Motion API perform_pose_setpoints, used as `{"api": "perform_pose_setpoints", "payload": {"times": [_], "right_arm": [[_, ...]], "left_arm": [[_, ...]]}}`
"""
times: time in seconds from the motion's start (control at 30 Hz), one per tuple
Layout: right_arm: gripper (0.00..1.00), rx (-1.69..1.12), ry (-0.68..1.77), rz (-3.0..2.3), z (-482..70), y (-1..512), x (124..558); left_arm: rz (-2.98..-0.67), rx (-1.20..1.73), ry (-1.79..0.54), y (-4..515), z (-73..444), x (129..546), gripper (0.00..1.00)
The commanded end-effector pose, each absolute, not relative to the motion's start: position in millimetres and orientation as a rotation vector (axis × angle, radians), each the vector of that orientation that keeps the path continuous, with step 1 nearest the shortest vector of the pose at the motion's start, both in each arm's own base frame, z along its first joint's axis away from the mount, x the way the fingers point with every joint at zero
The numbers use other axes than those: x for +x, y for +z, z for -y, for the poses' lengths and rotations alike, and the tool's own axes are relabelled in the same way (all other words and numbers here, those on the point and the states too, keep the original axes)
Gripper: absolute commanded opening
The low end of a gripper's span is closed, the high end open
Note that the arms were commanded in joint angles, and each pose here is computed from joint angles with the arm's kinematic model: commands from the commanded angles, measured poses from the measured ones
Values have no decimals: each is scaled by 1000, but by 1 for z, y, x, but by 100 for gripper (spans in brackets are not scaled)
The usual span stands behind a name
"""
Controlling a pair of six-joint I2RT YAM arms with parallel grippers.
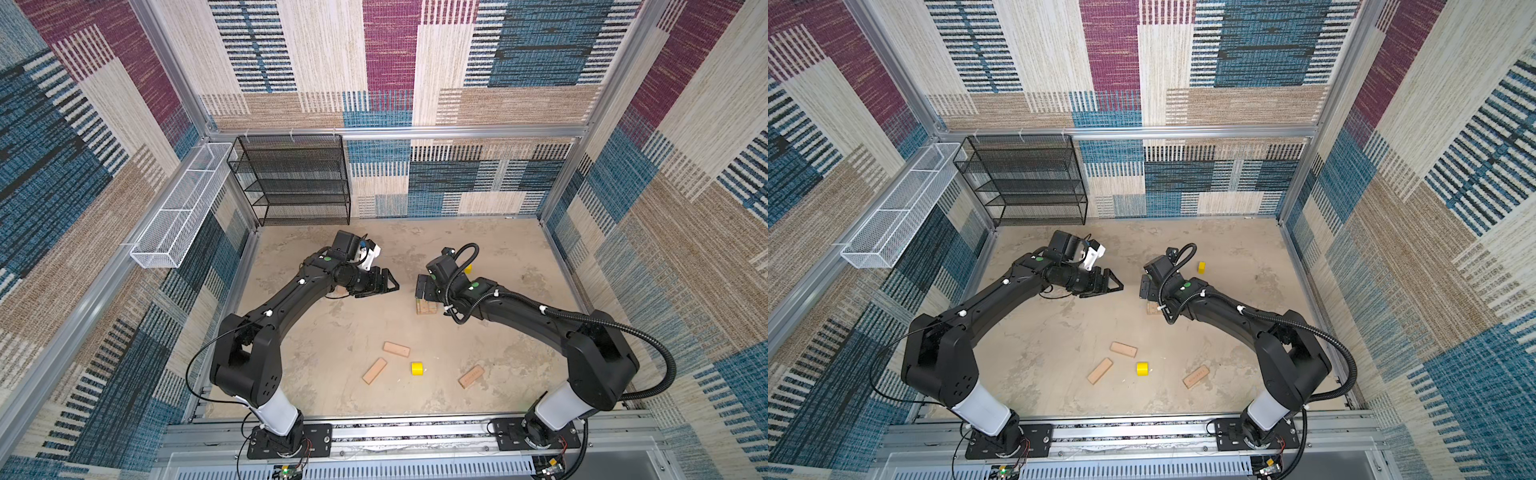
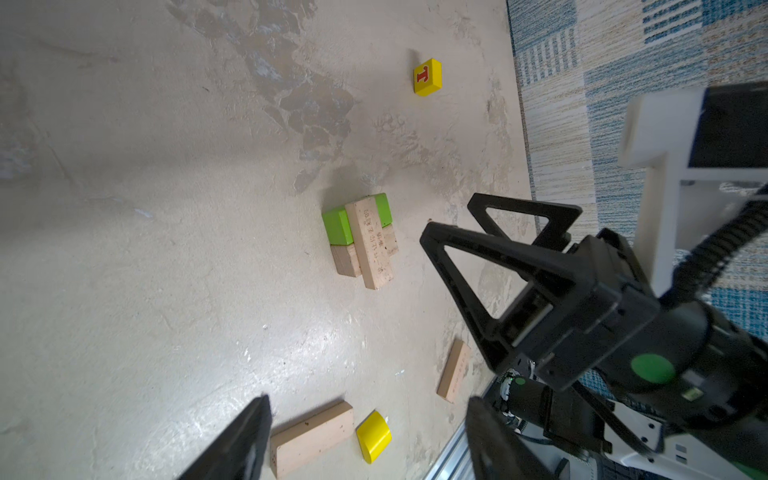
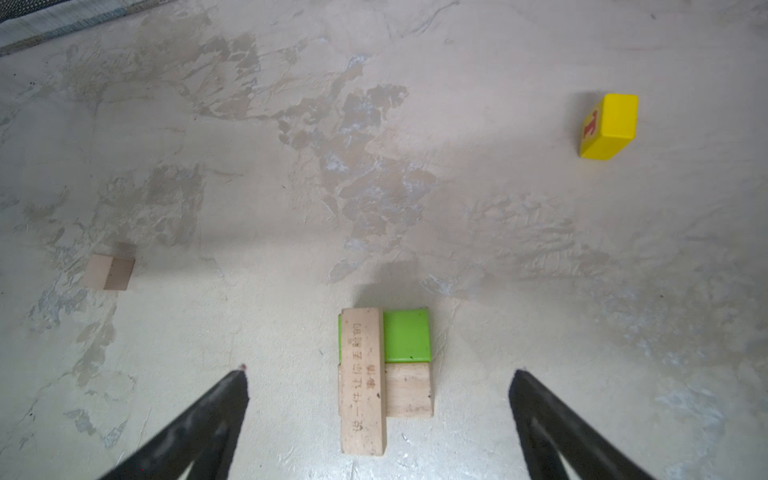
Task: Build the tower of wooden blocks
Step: 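Raise the right gripper and move it toward the loose wooden blocks nearer the robot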
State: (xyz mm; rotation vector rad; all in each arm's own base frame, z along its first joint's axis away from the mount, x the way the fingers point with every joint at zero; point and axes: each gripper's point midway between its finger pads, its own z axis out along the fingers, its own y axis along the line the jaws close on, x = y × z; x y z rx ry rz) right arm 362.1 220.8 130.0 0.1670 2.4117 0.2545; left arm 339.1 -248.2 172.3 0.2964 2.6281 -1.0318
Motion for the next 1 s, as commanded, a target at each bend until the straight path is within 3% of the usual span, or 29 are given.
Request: {"api": "perform_pose_setpoints", "payload": {"times": [0.0,0.27,0.43,0.77,0.97], "right_arm": [[95,262,240,-2409,-211,128,360],[75,373,329,-2421,-202,127,339],[55,515,389,-2388,-180,128,313],[61,590,466,-2583,-168,104,252],[58,600,427,-2699,-159,84,225]], "left_arm": [[-2599,335,-950,176,243,341,78],[-2564,417,-920,184,251,333,78],[-2545,493,-876,188,257,327,78],[-2480,699,-844,199,282,303,78],[-2438,787,-851,207,289,293,78]]}}
